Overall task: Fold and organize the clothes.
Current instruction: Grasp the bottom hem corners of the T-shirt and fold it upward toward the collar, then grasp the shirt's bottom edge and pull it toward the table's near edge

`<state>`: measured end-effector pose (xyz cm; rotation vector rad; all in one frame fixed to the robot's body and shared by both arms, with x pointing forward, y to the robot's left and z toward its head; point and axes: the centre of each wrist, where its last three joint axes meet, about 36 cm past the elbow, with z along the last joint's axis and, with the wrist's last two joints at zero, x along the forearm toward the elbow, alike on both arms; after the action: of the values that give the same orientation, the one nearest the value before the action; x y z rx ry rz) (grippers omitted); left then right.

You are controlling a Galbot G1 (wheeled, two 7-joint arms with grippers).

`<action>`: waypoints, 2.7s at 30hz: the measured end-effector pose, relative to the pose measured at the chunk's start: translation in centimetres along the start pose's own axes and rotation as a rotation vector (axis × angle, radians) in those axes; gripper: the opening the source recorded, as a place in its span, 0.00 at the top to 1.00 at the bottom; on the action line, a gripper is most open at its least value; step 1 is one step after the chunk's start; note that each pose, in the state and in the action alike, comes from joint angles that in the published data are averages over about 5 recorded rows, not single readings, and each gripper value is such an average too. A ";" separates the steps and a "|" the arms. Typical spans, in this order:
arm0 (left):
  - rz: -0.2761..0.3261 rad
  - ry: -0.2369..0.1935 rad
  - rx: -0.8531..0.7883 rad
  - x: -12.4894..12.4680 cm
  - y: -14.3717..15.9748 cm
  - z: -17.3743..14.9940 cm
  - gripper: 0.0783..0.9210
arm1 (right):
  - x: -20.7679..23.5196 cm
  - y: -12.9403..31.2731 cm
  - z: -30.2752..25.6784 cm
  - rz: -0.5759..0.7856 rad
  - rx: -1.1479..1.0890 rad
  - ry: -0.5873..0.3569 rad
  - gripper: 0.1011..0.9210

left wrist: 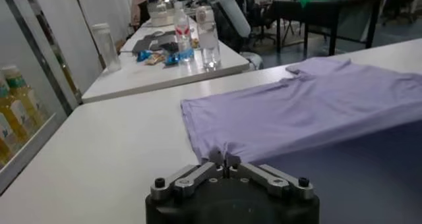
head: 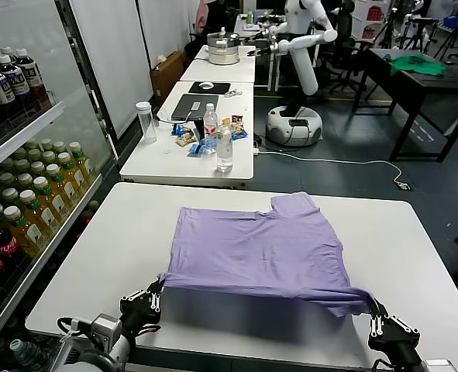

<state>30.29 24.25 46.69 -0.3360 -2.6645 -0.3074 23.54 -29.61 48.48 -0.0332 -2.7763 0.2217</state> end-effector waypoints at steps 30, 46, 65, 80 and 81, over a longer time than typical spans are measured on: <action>-0.053 0.065 -0.074 -11.0 1.4 1.1 0.98 | -13.1 -0.2 0.3 -0.046 0.120 0.017 0.94; -0.055 0.023 -0.035 -10.0 0.4 0.8 0.47 | -10.4 0.1 1.5 -0.059 0.102 0.017 0.39; -0.052 0.054 0.073 -10.3 -1.9 2.0 0.29 | -9.2 0.7 4.1 -0.098 -0.051 0.163 0.30; -0.011 0.083 0.183 -10.5 -1.1 1.8 0.80 | -9.1 -0.2 4.6 -0.177 -0.111 0.219 0.81; -0.008 0.084 0.188 -10.5 -1.0 1.9 0.84 | -9.0 -0.4 4.6 -0.181 -0.113 0.222 0.85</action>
<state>38.43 21.83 40.23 -0.2480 -2.5869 -0.0709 30.38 -31.11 41.21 0.1554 -2.5488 0.0134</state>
